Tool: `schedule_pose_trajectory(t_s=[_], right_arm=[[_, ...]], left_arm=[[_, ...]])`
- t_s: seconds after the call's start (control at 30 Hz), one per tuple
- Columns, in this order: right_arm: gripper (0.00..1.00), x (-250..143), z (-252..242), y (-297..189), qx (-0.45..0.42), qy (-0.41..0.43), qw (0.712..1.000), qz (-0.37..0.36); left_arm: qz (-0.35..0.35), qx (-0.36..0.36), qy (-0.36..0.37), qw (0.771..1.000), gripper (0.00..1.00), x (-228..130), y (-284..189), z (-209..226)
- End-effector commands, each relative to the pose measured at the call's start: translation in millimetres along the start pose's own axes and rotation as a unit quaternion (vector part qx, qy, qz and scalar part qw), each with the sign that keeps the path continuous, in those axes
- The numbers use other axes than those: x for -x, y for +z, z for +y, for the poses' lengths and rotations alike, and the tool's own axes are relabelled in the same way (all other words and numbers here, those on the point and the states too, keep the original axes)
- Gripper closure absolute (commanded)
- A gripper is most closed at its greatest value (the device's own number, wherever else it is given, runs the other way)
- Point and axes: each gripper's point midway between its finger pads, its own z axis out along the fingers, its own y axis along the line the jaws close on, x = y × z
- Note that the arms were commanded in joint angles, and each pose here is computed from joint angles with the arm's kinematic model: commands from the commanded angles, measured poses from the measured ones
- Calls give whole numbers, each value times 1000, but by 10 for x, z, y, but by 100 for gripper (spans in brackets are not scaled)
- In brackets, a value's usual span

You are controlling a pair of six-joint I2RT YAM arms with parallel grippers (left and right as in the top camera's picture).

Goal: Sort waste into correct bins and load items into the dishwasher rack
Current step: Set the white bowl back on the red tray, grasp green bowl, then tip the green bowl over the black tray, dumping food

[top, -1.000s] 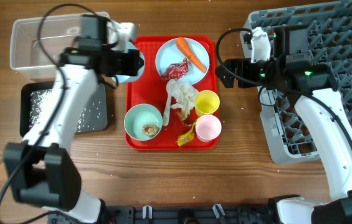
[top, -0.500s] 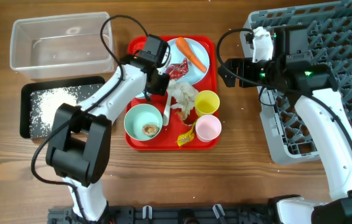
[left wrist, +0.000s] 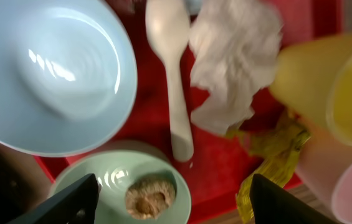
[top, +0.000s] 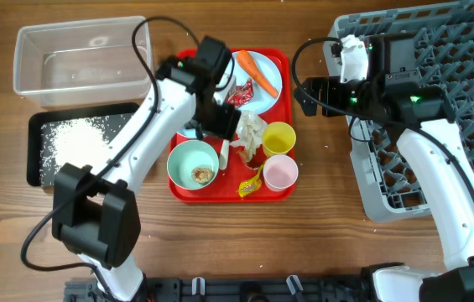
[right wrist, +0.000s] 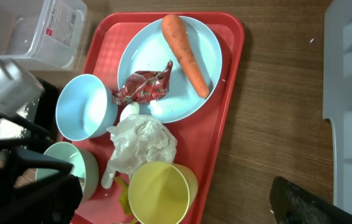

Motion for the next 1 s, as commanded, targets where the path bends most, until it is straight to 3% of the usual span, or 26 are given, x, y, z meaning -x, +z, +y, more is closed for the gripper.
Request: schedule_pose_trajectory(t_s=[0.0,0.07,0.17,0.33,0.43,0.5,0.7,0.83,0.97], right_arm=[[0,60,5,-4,-4,-3,1000,-5],[0,58,7,-4,-3,-2,1000,-4],[0,51,7,-3,-4,-1,1000,-3],[1,50,6,-3,-4,-1,1000,-3],[0,51,6,-3,-4,-1,1000,-3],[0,51,6,-3,-4,-1,1000,-3],[0,52,4,-4,-4,-2,1000,-3],[0,69,1,-4,-5,-4,1000,-7],[0,83,-32,-5,-15,-4,1000,-10]], left_arm=[[65,-11,-39,997,27,-409,353,-1],[74,-10,-40,996,28,-515,500,-20],[80,-12,-34,996,41,-656,696,-151],[78,-7,-36,996,81,-668,721,-212],[71,23,-44,996,91,-648,729,-109],[63,67,-59,994,94,-622,764,40],[53,69,-67,994,96,-561,786,44],[54,71,-69,994,96,-558,346,16],[-2,48,-82,995,96,-456,-118,21]])
